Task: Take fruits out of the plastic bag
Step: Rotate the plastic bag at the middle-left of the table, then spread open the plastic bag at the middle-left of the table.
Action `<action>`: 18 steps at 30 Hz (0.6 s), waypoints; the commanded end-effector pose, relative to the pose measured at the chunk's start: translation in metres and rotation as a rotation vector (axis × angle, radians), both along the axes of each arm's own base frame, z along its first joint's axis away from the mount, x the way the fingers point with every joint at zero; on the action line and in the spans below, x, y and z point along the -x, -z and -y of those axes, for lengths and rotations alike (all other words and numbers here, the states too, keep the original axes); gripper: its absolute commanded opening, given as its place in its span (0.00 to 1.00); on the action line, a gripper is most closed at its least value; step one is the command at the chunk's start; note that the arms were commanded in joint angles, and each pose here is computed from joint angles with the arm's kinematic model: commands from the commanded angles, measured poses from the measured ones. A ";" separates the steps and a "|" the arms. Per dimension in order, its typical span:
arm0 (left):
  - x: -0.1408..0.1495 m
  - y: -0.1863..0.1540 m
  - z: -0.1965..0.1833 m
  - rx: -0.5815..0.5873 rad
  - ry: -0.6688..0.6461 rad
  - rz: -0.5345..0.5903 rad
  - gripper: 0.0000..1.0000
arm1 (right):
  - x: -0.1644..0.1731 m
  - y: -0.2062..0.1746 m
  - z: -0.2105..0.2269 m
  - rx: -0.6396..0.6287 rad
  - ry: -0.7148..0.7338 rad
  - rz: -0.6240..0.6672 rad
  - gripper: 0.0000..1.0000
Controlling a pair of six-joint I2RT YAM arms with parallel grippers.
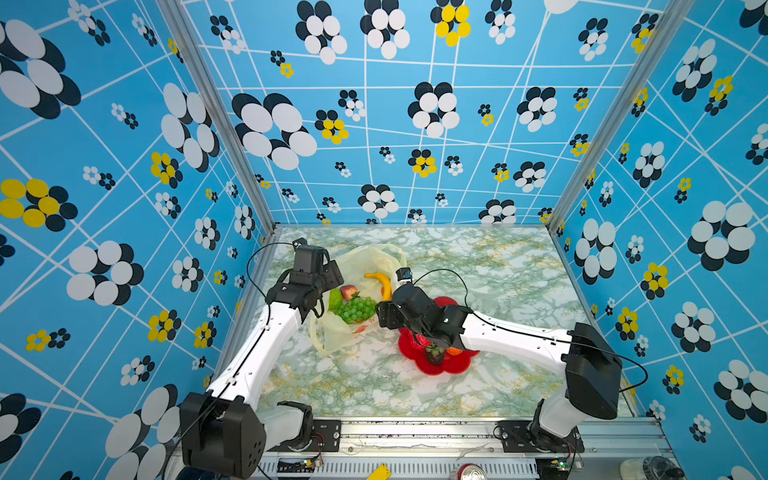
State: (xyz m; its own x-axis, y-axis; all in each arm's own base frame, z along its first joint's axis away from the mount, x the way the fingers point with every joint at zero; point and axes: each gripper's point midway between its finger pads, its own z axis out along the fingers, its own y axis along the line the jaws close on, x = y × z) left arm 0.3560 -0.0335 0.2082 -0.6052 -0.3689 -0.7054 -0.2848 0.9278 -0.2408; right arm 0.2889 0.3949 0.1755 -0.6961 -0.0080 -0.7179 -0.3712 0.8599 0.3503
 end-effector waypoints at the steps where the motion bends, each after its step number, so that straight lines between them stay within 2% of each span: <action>1: 0.039 0.053 -0.018 -0.087 -0.044 -0.201 0.85 | -0.007 0.003 -0.015 0.010 -0.055 -0.021 0.79; 3: 0.042 0.066 -0.015 -0.066 -0.033 -0.213 0.87 | -0.012 0.005 -0.023 0.008 -0.065 -0.025 0.79; 7: 0.037 0.088 -0.006 0.048 -0.005 -0.249 0.88 | -0.022 0.013 -0.037 -0.003 -0.083 -0.055 0.79; 10: 0.038 0.106 -0.015 0.047 -0.047 -0.310 0.85 | -0.030 0.019 -0.049 -0.019 -0.096 -0.077 0.79; 14: 0.044 0.120 -0.030 0.117 -0.116 -0.303 0.65 | -0.040 0.028 -0.068 -0.018 -0.118 -0.091 0.79; 18: 0.052 0.128 -0.041 0.201 -0.156 -0.261 0.49 | -0.048 0.027 -0.101 -0.065 -0.186 -0.103 0.79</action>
